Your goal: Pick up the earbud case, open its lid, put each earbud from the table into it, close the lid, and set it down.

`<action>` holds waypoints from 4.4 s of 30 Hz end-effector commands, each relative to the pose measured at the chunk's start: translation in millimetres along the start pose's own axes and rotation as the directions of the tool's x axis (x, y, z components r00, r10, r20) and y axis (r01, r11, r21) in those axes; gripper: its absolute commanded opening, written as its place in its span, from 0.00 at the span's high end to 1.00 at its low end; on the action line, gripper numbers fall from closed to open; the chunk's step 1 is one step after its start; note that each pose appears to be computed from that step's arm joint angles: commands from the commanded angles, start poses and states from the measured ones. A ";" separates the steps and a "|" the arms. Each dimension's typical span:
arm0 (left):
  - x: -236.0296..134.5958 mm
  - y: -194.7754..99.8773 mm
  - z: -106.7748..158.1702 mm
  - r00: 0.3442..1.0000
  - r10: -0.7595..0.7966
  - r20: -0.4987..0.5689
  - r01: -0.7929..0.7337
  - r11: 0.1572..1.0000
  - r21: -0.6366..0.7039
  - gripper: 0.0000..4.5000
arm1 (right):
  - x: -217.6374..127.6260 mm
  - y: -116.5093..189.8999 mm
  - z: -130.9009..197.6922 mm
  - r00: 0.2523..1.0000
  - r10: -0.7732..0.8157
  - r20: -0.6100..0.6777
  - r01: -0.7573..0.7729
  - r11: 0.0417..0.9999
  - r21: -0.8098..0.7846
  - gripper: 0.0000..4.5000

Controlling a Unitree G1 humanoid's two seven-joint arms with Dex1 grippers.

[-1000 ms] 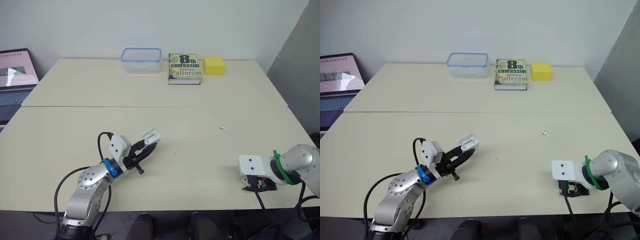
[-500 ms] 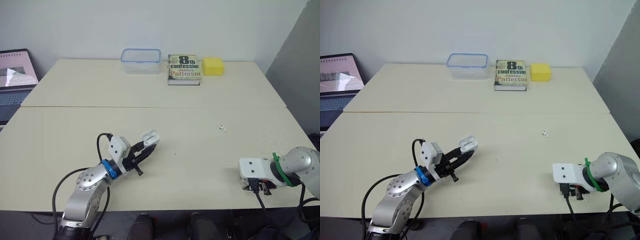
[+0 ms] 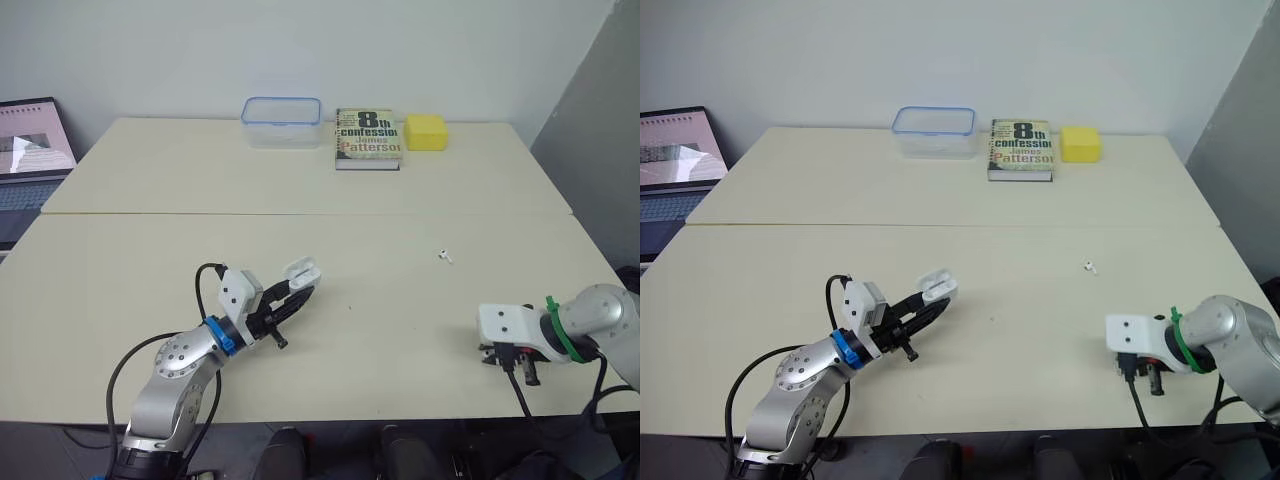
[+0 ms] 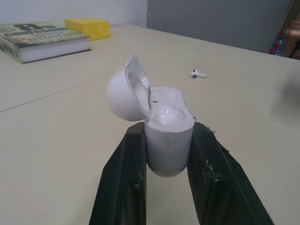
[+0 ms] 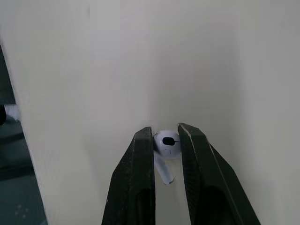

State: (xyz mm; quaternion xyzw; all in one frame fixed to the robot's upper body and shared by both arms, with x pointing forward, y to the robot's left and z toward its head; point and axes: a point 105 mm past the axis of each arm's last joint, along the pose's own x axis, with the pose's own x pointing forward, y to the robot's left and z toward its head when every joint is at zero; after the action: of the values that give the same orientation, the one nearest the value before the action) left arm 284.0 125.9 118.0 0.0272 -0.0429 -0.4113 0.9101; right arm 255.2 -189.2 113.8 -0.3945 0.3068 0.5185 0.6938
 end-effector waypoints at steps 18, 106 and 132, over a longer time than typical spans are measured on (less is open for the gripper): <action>31.4 -4.8 40.5 0.981 -0.056 0.185 0.047 0.998 0.052 0.82 | -14.6 -26.3 199.6 0.337 -0.351 0.874 0.000 0.928 0.373 0.91; 39.7 -2.1 27.2 0.984 -0.046 0.169 0.039 0.998 0.046 0.82 | -13.2 -95.9 -19.7 0.621 -0.759 0.197 0.525 0.590 0.614 0.00; 39.3 -4.0 29.5 0.984 -0.031 0.176 0.023 0.999 0.046 0.82 | 46.9 -125.8 -29.7 0.748 -0.629 0.212 0.322 0.623 0.713 0.62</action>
State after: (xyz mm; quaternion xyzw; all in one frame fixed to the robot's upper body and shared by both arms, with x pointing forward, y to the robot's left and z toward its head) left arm 308.1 97.3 136.9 0.0042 -0.1059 -0.4191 0.9017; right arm 391.1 -210.3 90.0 -0.0817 0.1708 0.2439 0.9511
